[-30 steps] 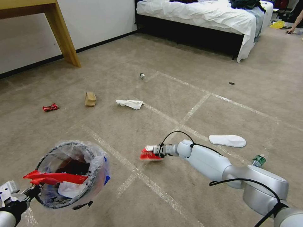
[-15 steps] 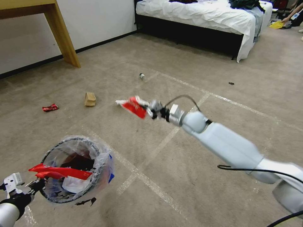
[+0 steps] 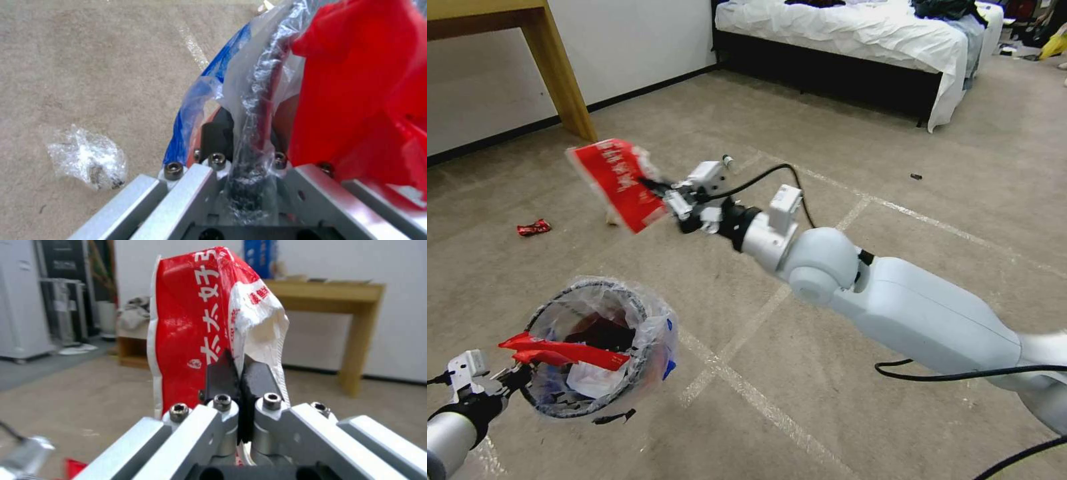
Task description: Pick up the trash bin and place the garbage on the floor into it.
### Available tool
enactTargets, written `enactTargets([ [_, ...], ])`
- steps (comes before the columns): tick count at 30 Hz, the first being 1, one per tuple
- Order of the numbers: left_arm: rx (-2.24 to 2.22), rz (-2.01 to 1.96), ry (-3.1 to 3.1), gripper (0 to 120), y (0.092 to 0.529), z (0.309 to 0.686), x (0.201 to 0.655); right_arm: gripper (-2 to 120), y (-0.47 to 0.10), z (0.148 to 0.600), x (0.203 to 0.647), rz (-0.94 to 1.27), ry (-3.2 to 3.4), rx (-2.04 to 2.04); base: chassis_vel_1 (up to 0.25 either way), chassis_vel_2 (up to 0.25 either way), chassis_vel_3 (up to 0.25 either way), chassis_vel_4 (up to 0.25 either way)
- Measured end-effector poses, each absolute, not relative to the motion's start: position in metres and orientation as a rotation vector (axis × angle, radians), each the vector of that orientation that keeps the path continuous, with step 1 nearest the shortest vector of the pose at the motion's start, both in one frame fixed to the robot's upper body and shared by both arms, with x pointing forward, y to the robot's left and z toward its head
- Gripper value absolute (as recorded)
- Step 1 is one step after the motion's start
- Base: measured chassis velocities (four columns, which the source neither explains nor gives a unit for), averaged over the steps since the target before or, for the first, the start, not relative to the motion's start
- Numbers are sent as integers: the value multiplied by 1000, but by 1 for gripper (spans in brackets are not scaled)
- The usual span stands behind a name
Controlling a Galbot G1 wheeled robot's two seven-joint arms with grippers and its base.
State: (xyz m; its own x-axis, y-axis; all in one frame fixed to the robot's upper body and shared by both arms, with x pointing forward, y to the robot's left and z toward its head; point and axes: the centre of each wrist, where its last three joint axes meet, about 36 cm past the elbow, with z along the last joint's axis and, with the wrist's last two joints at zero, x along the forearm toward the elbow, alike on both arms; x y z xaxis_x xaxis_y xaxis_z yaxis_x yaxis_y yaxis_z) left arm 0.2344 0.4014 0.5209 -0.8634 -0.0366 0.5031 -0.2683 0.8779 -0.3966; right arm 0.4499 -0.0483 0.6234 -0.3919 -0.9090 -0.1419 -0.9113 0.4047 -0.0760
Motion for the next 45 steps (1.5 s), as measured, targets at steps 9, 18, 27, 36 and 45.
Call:
enactTargets([
  [9, 223, 644, -2563, 1, 402, 523, 235, 0, 9, 597, 419, -62, 2537, -1822, 0, 0, 0, 0],
  [18, 227, 658, -2575, 1, 402, 525, 237, 0, 31, 554, 412, -268, 2591, -1899, 0, 0, 0, 0],
  [27, 221, 672, -2589, 1, 400, 530, 237, 0, 36, 525, 401, -429, 2585, -1944, 0, 0, 0, 0],
  [36, 224, 681, -2592, 1, 397, 532, 233, 0, 44, 517, 398, -480, 2557, -1960, 0, 0, 0, 0],
  [45, 220, 690, -2594, 1, 396, 532, 233, 0, 49, 511, 401, -519, 2544, -1949, 0, 0, 0, 0],
])
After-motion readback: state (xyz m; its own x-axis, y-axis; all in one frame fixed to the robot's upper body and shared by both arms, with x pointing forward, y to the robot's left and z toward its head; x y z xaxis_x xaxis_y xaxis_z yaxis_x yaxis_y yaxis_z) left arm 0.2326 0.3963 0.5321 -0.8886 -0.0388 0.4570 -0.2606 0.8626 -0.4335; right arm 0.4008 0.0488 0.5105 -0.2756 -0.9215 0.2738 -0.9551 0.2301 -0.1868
